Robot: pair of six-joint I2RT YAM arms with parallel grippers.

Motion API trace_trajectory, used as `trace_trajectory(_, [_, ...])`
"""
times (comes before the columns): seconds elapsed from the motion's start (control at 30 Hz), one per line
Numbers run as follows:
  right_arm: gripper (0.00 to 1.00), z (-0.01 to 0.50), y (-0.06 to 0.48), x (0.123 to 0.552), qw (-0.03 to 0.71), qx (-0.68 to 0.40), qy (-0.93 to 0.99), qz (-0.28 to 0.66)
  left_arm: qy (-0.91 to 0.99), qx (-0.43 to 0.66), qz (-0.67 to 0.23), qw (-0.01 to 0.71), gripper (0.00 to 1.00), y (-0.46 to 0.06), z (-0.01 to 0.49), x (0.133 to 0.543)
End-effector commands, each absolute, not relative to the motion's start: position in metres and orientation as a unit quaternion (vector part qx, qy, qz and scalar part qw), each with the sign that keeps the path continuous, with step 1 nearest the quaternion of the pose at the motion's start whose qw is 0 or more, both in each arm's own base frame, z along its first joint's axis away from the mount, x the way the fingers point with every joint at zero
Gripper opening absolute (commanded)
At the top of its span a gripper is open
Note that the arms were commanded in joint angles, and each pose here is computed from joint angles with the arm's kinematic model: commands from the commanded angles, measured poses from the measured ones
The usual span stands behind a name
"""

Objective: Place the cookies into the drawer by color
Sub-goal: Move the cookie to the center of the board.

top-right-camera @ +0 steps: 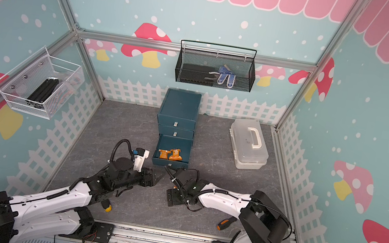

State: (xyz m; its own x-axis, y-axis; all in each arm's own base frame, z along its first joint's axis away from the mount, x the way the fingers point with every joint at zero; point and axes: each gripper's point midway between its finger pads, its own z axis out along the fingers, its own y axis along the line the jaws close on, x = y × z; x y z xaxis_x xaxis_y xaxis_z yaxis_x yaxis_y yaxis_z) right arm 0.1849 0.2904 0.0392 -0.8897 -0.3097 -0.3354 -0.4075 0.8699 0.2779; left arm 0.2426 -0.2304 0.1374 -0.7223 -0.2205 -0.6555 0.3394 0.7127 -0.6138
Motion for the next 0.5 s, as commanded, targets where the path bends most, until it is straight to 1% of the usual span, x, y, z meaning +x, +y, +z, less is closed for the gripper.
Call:
trace_trajectory(0.0, [0.87,0.039,0.299,0.192,0.141,-0.205,0.955,0.159,0.852,0.032,-0.354,0.384,0.87,-0.22,0.135,0.244])
trace_trajectory(0.07, [0.86,0.034,0.303,0.194,0.135,-0.211,0.956,0.152,0.856,0.022,-0.334,0.394,0.87,-0.209,0.135,0.248])
trace_trajectory(0.17, [0.82,0.03,0.301,0.198,0.132,-0.211,0.96,0.126,0.863,0.002,-0.303,0.404,0.87,-0.191,0.131,0.254])
trace_trajectory(0.23, [0.79,0.029,0.296,0.197,0.131,-0.211,0.962,0.113,0.862,-0.007,-0.303,0.405,0.87,-0.186,0.13,0.256])
trace_trajectory(0.33, [0.8,0.032,0.283,0.196,0.143,-0.209,0.965,0.068,0.86,-0.011,-0.31,0.406,0.87,-0.184,0.131,0.256])
trace_trajectory(0.47, [0.79,0.035,0.288,0.194,0.151,-0.214,0.963,0.061,0.859,-0.01,-0.312,0.405,0.87,-0.185,0.132,0.257])
